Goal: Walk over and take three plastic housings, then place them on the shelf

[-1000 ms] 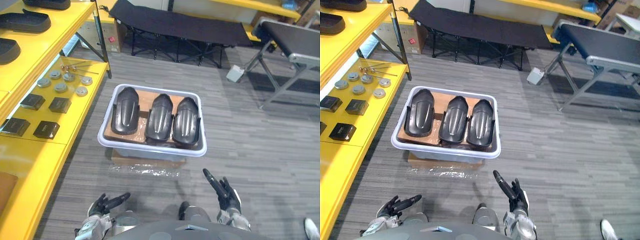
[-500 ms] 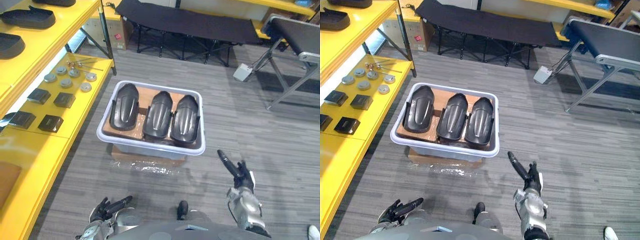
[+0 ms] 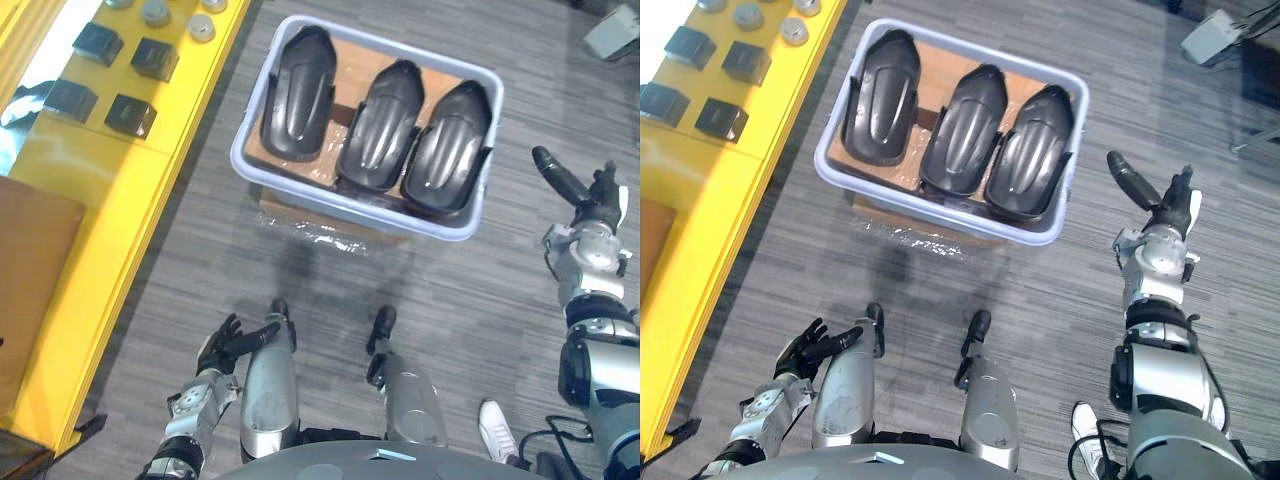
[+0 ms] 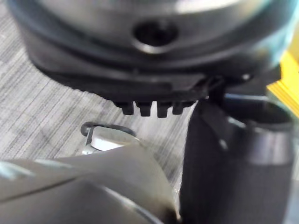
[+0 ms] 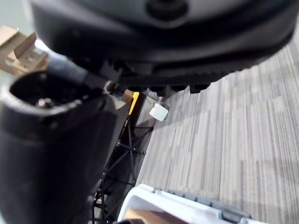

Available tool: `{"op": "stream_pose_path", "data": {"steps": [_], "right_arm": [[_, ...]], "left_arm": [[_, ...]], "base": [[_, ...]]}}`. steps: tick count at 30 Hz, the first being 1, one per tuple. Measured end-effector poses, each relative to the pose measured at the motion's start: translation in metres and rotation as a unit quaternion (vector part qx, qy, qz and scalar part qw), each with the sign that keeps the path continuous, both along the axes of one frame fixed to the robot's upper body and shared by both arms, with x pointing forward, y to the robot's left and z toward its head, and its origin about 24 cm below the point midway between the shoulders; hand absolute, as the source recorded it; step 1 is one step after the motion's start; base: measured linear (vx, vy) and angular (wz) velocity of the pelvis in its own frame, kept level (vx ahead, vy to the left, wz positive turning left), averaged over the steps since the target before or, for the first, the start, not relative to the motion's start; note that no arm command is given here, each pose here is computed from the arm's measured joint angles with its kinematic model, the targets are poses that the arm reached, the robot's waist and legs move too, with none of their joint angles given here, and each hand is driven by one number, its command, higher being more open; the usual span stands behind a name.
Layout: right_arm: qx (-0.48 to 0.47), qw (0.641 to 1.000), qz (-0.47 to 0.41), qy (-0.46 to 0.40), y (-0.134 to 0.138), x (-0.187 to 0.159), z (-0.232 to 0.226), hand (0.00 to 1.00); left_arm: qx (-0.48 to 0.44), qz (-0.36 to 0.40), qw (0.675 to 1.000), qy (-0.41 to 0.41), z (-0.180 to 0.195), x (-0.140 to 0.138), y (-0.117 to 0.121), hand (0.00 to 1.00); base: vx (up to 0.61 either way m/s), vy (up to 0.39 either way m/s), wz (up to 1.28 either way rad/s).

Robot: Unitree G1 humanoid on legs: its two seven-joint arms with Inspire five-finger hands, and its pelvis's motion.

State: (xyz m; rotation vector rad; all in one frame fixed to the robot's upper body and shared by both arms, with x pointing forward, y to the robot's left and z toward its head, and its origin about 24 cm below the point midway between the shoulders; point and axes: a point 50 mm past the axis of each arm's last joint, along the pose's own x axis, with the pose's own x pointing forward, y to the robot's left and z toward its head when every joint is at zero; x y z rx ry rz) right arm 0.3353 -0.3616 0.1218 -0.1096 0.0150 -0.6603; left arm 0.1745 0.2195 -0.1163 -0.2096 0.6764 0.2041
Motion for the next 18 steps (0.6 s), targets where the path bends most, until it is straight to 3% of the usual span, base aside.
{"op": "stream_pose_path", "data": {"steps": [5,16,17,18], "right_arm": [[-0.056,0.998,0.001,0.001,-0.013,0.011,0.053,1.00],[-0.148,0.986,0.026,0.072,-0.007,0.021,0.078,1.00],[-0.154,0.984,0.034,0.081,-0.005,0.023,0.078,0.00],[-0.158,0.982,0.040,0.093,-0.003,0.024,0.077,0.00]], "left_arm": [[-0.027,-0.021,0.999,-0.013,0.003,0.017,-0.019,1.00],[-0.054,-0.036,0.998,-0.026,0.003,0.021,-0.033,1.00],[-0.055,-0.036,0.997,-0.027,0.003,0.021,-0.033,1.00],[-0.055,-0.037,0.997,-0.027,0.003,0.021,-0.033,1.00]], "base": [[-0.05,0.030,0.13],[-0.01,0.003,0.08],[-0.07,0.004,0.07],[-0.06,0.005,0.03]]}}
